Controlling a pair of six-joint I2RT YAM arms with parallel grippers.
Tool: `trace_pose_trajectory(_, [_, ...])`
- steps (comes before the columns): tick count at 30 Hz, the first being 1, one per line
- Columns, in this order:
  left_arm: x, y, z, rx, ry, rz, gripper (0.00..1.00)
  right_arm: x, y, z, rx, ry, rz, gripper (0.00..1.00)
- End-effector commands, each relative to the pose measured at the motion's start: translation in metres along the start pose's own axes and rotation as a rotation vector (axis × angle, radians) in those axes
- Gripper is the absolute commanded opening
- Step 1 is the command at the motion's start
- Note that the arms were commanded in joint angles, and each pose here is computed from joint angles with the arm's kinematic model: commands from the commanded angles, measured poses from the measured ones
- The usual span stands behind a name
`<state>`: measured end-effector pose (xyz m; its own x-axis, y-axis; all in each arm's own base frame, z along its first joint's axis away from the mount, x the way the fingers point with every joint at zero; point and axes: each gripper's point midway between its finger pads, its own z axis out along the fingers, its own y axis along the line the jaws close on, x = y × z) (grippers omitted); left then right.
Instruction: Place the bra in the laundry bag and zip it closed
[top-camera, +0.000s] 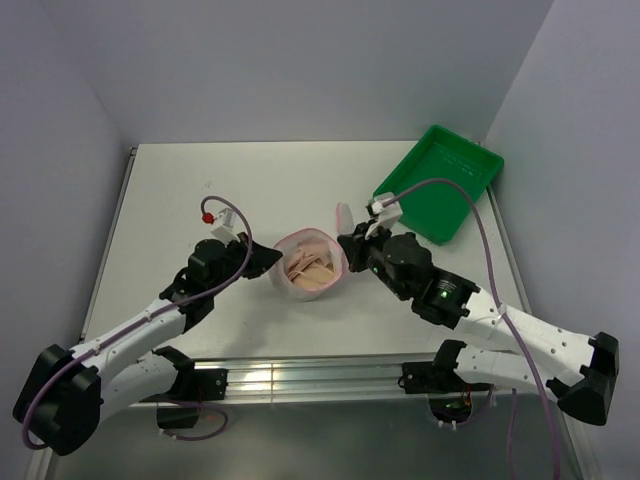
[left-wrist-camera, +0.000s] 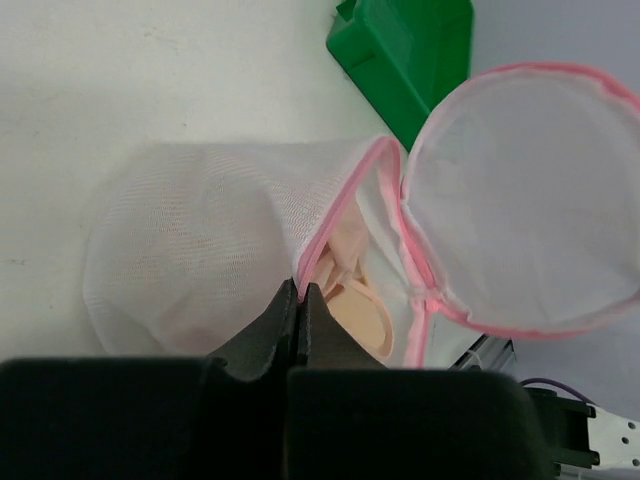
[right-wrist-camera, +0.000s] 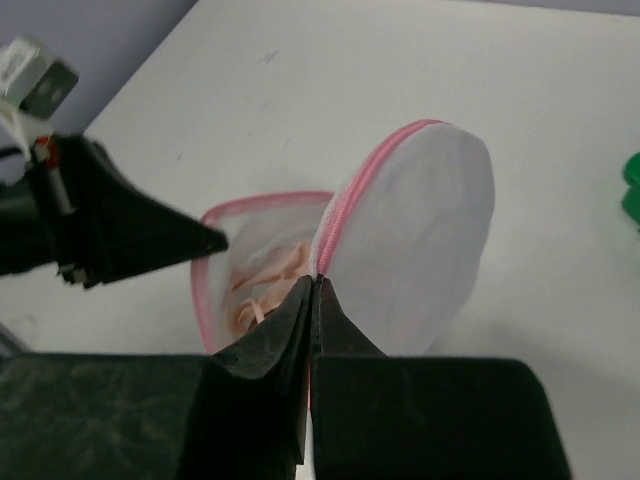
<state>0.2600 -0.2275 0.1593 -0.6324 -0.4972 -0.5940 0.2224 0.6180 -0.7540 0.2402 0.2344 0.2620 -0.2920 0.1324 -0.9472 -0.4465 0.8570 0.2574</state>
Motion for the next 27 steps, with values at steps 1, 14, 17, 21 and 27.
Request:
trace_pose_trajectory(1, [-0.022, -0.021, 0.006, 0.084, -0.090, 0.052, 0.00, -0.005, 0.039, 0.003, -0.116, 0.020, -0.078, 0.00])
trace_pose_trajectory(14, [-0.025, -0.018, 0.025, 0.094, -0.093, 0.055, 0.00, 0.033, 0.132, 0.054, -0.222, 0.208, 0.035, 0.42])
trace_pose_trajectory(17, [-0.028, -0.014, 0.026, 0.098, -0.094, 0.039, 0.00, 0.025, 0.122, 0.055, -0.198, 0.216, 0.088, 0.77])
trace_pose_trajectory(21, [-0.032, -0.011, 0.024, 0.105, -0.091, 0.035, 0.00, 0.023, 0.073, 0.041, -0.124, 0.166, 0.162, 0.77])
trace_pose_trajectory(27, [-0.037, -0.003, 0.027, 0.070, -0.067, 0.028, 0.07, 0.061, 0.013, 0.016, 0.003, 0.142, 0.316, 0.63])
